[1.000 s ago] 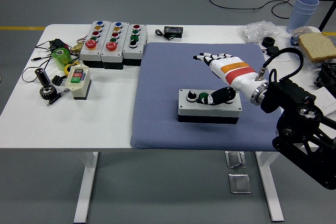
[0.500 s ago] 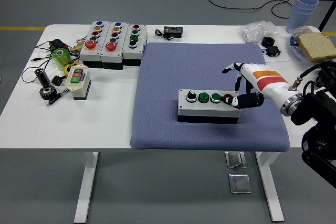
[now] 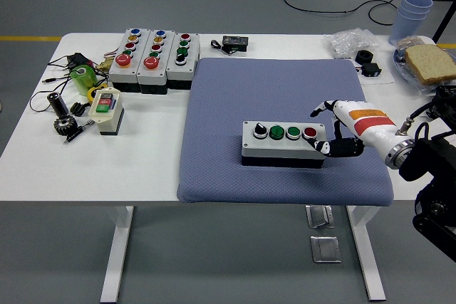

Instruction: Pick up the button,place it on the desk,press the button,press the button

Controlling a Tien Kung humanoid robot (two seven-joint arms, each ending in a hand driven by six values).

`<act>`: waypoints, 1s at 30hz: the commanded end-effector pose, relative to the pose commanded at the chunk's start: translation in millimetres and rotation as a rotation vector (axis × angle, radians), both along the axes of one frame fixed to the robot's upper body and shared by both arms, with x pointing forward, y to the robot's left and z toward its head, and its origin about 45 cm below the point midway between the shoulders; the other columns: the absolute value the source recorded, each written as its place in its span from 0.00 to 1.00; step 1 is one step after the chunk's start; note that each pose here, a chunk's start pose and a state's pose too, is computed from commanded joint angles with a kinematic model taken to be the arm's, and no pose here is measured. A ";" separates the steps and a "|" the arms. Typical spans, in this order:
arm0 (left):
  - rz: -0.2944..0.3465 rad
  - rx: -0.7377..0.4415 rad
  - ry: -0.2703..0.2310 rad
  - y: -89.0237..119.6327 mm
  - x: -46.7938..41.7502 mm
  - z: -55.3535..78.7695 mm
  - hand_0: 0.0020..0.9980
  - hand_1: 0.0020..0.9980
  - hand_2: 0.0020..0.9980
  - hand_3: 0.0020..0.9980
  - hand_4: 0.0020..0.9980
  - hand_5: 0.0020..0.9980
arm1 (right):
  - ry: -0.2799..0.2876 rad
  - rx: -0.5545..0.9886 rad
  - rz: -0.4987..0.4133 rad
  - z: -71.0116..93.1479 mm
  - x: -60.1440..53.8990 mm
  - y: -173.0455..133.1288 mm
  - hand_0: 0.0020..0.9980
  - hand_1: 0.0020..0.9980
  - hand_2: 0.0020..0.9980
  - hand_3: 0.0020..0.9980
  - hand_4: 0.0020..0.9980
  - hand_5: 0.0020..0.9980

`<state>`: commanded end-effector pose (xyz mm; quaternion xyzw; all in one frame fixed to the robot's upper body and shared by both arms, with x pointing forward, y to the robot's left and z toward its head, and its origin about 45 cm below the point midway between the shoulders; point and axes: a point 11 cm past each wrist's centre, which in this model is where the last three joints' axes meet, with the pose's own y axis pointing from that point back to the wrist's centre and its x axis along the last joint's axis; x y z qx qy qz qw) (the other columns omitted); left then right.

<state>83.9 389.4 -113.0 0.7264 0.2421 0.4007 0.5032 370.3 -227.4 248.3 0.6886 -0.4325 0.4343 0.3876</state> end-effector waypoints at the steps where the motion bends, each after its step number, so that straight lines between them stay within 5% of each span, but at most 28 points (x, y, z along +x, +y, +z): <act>1: 0.001 0.000 -0.001 -0.1 0.6 0.1 0.64 0.61 0.60 0.57 0.31 0.86 | 0.004 0.000 0.002 -1.3 -0.8 0.6 0.15 0.00 0.19 0.70 0.77 0.36; 30: -0.001 -0.002 -0.010 -0.5 5.3 0.9 0.65 0.61 0.60 0.56 0.31 0.86 | 0.055 -0.020 0.002 -14.8 -4.4 1.8 0.16 0.00 0.19 0.69 0.77 0.37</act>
